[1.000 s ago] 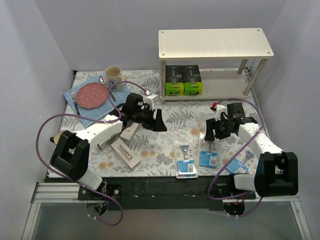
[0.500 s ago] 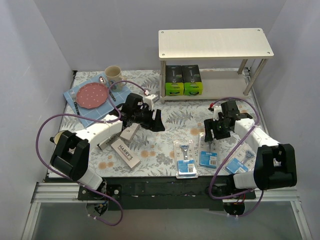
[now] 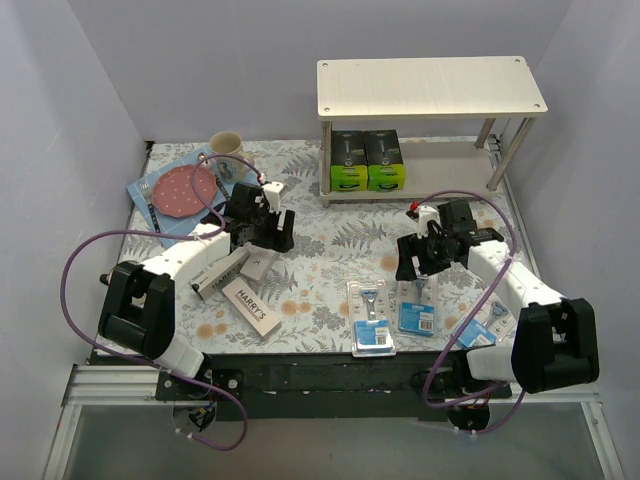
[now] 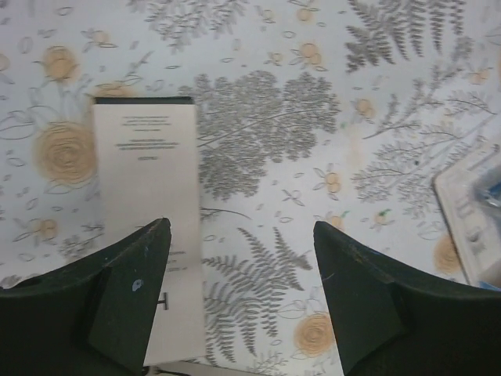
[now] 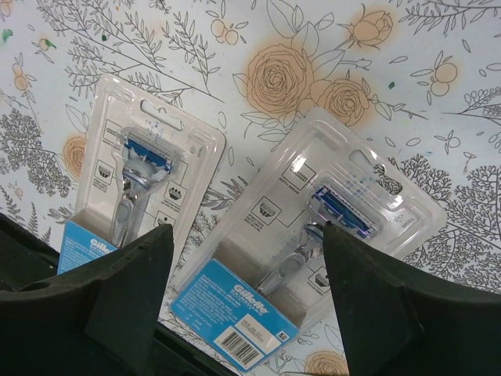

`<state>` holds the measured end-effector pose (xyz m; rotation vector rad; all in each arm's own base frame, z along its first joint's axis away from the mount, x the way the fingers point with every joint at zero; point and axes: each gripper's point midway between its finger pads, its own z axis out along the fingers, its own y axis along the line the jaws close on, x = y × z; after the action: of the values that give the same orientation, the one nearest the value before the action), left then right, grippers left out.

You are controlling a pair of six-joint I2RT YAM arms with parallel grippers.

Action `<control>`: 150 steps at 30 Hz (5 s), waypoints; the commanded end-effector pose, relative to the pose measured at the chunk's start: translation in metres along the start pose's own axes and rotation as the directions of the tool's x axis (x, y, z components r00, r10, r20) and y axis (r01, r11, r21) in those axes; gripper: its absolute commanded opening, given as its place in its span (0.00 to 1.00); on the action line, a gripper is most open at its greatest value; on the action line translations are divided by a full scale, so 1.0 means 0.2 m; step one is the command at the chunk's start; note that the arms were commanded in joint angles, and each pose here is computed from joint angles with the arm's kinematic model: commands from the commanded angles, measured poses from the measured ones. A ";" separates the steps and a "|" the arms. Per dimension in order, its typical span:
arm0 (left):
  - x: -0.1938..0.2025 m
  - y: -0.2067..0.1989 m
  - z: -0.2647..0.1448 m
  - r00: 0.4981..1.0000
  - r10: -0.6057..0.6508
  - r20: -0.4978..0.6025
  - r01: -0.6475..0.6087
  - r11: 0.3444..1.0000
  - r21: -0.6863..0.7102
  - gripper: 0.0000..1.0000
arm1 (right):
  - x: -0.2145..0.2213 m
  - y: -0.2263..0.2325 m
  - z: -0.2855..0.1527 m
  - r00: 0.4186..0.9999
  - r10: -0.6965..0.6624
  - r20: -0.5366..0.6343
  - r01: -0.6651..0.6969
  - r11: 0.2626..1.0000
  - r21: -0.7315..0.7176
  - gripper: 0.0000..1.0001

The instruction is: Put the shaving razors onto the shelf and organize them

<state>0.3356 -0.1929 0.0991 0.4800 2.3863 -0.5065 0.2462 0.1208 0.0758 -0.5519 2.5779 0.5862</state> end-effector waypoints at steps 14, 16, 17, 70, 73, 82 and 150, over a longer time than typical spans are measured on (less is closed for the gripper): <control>0.09 0.27 0.16 0.997 0.046 -0.059 -0.057 0.976 -0.209 0.76 | -0.16 0.06 -0.11 0.975 -0.107 0.195 0.111 0.994 -0.013 0.88; 0.04 0.30 0.15 0.998 0.051 -0.037 -0.058 0.965 -0.255 0.74 | -0.16 0.06 -0.11 0.975 -0.106 0.197 0.110 0.994 -0.012 0.89; 0.02 0.31 0.13 0.998 0.050 -0.025 -0.055 0.963 -0.264 0.74 | -0.16 0.06 -0.11 0.975 -0.106 0.196 0.110 0.994 -0.011 0.89; -0.27 -0.20 -0.51 0.875 0.384 0.293 -0.389 0.920 -0.046 0.86 | -0.41 0.69 0.36 0.221 -0.891 0.396 0.968 0.152 -0.198 0.98; -0.35 -0.03 -0.57 0.897 0.290 0.334 -0.266 0.957 -0.116 0.86 | -0.45 0.73 0.46 0.220 -0.893 0.392 0.965 0.140 -0.221 0.98; -0.30 0.09 -0.70 0.907 0.192 0.374 -0.160 0.980 -0.114 0.86 | -0.47 0.82 0.65 0.198 -0.907 0.372 0.950 0.084 -0.301 0.98; -0.50 0.10 -0.42 0.908 0.076 0.411 -0.098 0.995 0.032 0.85 | -0.50 0.43 0.20 0.738 -0.596 0.316 0.659 0.737 -0.148 0.53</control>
<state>0.3618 -0.1514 0.2005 0.4507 2.0013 -0.5411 0.2778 0.2633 0.0756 -1.5212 1.8753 0.6621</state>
